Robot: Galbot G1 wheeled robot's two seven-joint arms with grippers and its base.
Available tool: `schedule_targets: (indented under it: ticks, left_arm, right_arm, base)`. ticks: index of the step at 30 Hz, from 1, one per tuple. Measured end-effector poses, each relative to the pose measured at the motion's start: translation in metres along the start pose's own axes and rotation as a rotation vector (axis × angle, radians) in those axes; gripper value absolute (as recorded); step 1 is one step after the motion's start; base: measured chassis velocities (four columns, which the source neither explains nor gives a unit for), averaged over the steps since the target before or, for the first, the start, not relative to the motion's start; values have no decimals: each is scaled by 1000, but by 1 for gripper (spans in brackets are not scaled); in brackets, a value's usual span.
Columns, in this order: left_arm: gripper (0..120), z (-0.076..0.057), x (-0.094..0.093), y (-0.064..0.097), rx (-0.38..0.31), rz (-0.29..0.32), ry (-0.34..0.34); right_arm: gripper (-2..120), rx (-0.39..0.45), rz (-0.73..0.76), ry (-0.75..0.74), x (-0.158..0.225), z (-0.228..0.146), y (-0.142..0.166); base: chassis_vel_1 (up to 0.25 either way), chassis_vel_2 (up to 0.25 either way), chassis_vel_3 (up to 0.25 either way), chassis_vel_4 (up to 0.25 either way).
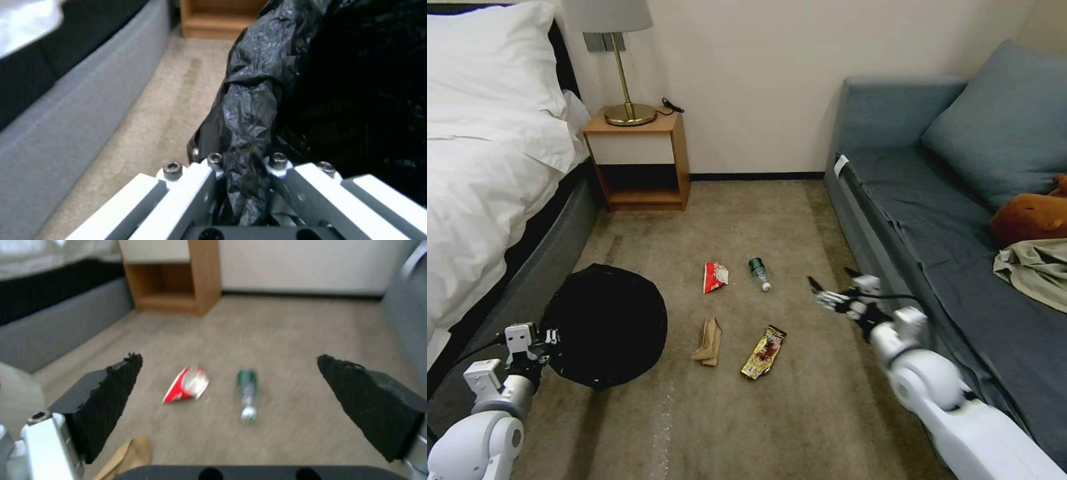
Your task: Pick up the trash bin, then pick up the garbage on the floor and place it into the trash bin.
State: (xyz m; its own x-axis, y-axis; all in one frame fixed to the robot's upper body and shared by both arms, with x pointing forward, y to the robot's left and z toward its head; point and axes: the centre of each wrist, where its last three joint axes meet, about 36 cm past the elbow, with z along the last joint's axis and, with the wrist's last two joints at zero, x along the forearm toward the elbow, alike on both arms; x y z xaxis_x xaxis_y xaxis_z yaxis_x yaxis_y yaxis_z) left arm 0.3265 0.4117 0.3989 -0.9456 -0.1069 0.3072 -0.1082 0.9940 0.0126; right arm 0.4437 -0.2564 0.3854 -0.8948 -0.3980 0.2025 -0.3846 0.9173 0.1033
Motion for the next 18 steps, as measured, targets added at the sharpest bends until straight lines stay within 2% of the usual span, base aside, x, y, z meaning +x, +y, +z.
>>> schedule_targets:
  ticks: [4,9,14,18]
  left_arm:
    - [2,-13,-13,-7,-41,33,5]
    - [2,-22,-21,-12,-68,29,-14]
    - [2,-23,-23,-10,-75,22,-14]
    - [2,-20,-24,-3,-78,6,-5]
  right_arm:
    - [100,-76,3,147,-33,23,3]
    - [100,-123,21,265,-53,37,8]
    - [100,-163,47,401,-57,43,3]
    - [100,-261,121,558,-64,34,-3]
  base:
    - [0,0,0,0]
    - [0,0,0,0]
    - [0,0,0,0]
    - [0,0,0,0]
